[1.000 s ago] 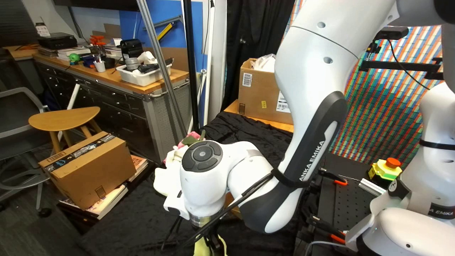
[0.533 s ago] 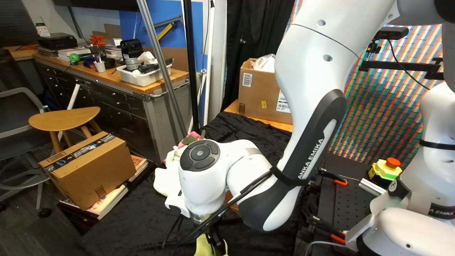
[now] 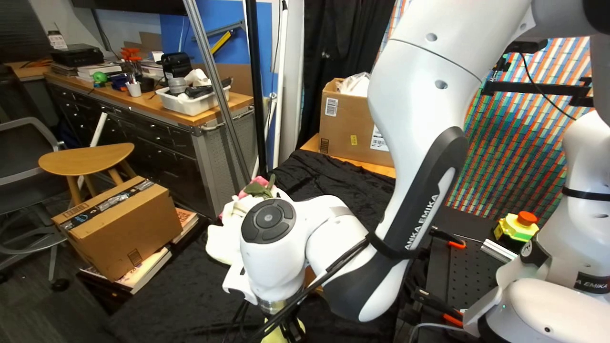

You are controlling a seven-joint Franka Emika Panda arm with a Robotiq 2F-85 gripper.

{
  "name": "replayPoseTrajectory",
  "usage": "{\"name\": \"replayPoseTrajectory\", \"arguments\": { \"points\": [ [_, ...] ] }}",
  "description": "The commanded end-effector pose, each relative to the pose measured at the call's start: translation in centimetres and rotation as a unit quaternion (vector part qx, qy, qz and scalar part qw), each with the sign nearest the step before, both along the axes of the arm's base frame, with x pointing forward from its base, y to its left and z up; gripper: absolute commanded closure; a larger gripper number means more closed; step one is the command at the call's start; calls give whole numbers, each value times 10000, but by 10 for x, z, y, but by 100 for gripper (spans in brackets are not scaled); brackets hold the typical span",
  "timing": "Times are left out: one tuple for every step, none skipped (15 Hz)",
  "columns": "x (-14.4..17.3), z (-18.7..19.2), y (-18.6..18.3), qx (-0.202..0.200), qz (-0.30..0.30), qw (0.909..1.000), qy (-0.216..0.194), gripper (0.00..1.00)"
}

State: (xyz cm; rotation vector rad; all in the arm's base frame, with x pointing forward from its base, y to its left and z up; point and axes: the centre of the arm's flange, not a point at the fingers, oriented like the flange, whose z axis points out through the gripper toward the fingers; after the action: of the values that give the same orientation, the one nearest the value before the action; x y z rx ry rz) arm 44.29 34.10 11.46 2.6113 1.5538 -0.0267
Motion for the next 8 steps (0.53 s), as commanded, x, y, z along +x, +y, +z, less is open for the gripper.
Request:
{"name": "replayPoseTrajectory", "arguments": {
  "points": [
    [-8, 0, 12, 55, 25, 10000, -13, 0],
    [-8, -1, 13, 64, 29, 10000, -9, 0],
    [-8, -2, 14, 74, 29, 10000, -9, 12],
    [-9, 0, 14, 89, 37, 10000, 6, 26],
    [-9, -1, 14, 110, 20, 9999, -17, 35],
    [-8, -2, 14, 119, 10, 9999, -14, 42],
    [-9, 0, 14, 124, 4, 9999, -13, 50],
    [-9, 1, 13, 128, -10, 9999, -15, 58]
  ]
}}
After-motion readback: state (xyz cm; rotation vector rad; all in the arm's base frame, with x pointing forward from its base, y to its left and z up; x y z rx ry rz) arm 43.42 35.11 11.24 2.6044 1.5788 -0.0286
